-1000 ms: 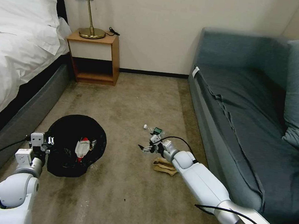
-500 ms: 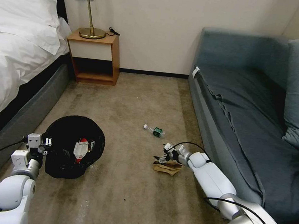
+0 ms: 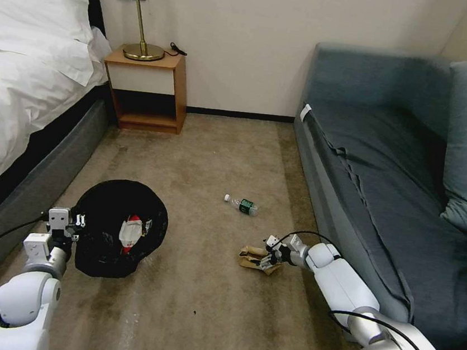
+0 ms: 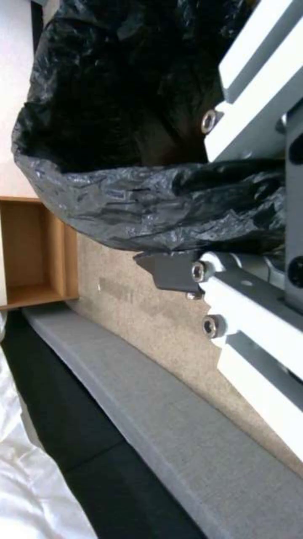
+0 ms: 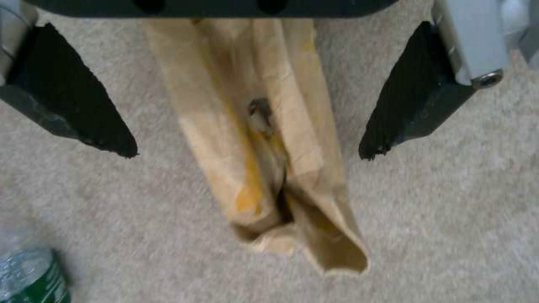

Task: Pick up the trash bin, then pick up the garbage on the floor and place it into the trash bin.

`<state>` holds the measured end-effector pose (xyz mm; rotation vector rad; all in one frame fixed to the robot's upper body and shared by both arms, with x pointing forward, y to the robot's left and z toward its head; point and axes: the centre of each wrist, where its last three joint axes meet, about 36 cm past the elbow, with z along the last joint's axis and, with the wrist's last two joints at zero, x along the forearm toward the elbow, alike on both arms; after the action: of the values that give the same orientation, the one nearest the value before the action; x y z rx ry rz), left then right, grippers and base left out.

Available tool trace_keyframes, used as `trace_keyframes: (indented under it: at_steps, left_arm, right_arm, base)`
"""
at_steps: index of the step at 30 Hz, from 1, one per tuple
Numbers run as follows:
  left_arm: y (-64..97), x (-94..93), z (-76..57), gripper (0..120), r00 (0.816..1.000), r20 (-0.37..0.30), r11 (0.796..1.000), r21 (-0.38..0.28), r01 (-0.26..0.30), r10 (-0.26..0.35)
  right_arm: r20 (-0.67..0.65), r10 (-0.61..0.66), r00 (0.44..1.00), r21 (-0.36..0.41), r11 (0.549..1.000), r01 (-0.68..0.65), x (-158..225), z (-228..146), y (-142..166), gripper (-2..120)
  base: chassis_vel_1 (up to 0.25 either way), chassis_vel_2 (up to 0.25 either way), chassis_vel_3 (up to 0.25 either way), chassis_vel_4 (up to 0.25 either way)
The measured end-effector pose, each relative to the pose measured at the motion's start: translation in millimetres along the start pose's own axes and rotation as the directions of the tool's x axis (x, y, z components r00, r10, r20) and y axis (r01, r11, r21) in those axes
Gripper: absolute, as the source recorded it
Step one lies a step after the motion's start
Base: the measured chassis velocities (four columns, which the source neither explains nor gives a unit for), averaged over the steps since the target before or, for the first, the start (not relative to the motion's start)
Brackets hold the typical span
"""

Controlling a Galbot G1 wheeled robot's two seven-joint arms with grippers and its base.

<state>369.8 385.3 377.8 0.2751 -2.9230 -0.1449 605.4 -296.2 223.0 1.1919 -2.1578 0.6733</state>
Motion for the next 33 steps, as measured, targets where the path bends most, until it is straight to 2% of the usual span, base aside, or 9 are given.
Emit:
trace_keyframes:
  at_steps: [8, 16, 17, 18, 20, 24, 27, 30, 33]
  left_arm:
    - [-3.4, 1.3, -4.3, 5, 1.000, 0.012, 1.000, 0.010, -0.006, 0.006]
    - [-4.1, 3.7, -0.4, 5, 1.000, 0.001, 1.000, 0.013, -0.003, 0.003]
    - [-3.9, 4.5, 0.9, 5, 1.000, -0.002, 1.000, 0.013, -0.003, 0.003]
    - [-3.9, 4.5, 0.9, 5, 1.000, -0.002, 1.000, 0.013, -0.003, 0.003]
    - [-3.5, 7.1, 2.8, 5, 1.000, -0.008, 1.000, 0.020, -0.004, 0.005]
    - [-3.0, 8.2, 3.6, 5, 1.000, -0.011, 1.000, 0.020, -0.005, 0.005]
    - [-2.2, 10.2, 3.9, 5, 1.000, -0.012, 1.000, 0.020, -0.006, 0.006]
    - [-1.1, 10.7, 3.0, 5, 1.000, -0.010, 1.000, 0.019, -0.006, 0.006]
    - [-0.9, 11.1, 2.5, 5, 1.000, -0.009, 1.000, 0.018, -0.007, 0.007]
  right_arm:
    - [0.017, 0.032, 0.999, -0.019, 0.999, -0.032, -8.5, 15.4, 16.2, 100]
    - [0.033, 0.066, 0.997, -0.042, 0.997, -0.065, -18.9, 27.9, 35.5, 99]
    - [0.037, 0.069, 0.997, -0.047, 0.997, -0.067, -20.5, 28.9, 38.2, 94]
    - [0.037, 0.069, 0.997, -0.047, 0.997, -0.067, -20.5, 28.9, 38.2, 94]
    - [0.049, 0.073, 0.996, -0.062, 0.996, -0.070, -22.9, 30.0, 41.9, 79]
    - [0.052, 0.073, 0.996, -0.064, 0.996, -0.070, -23.3, 31.0, 43.6, 71]
    - [0.062, 0.075, 0.995, -0.062, 0.996, -0.071, -23.1, 31.7, 45.6, 60]
    - [0.074, 0.081, 0.994, -0.062, 0.995, -0.076, -20.9, 33.1, 46.7, 42]
    - [0.079, 0.084, 0.993, -0.062, 0.995, -0.079, -19.8, 33.3, 46.4, 36]
  base:
    - [0.000, 0.000, 0.000, 0.000]
    - [0.000, 0.000, 0.000, 0.000]
    - [0.000, 0.000, 0.000, 0.000]
    - [0.000, 0.000, 0.000, 0.000]
    - [0.000, 0.000, 0.000, 0.000]
    - [0.000, 0.000, 0.000, 0.000]
    - [0.000, 0.000, 0.000, 0.000]
    - [0.000, 0.000, 0.000, 0.000]
    - [0.000, 0.000, 0.000, 0.000]
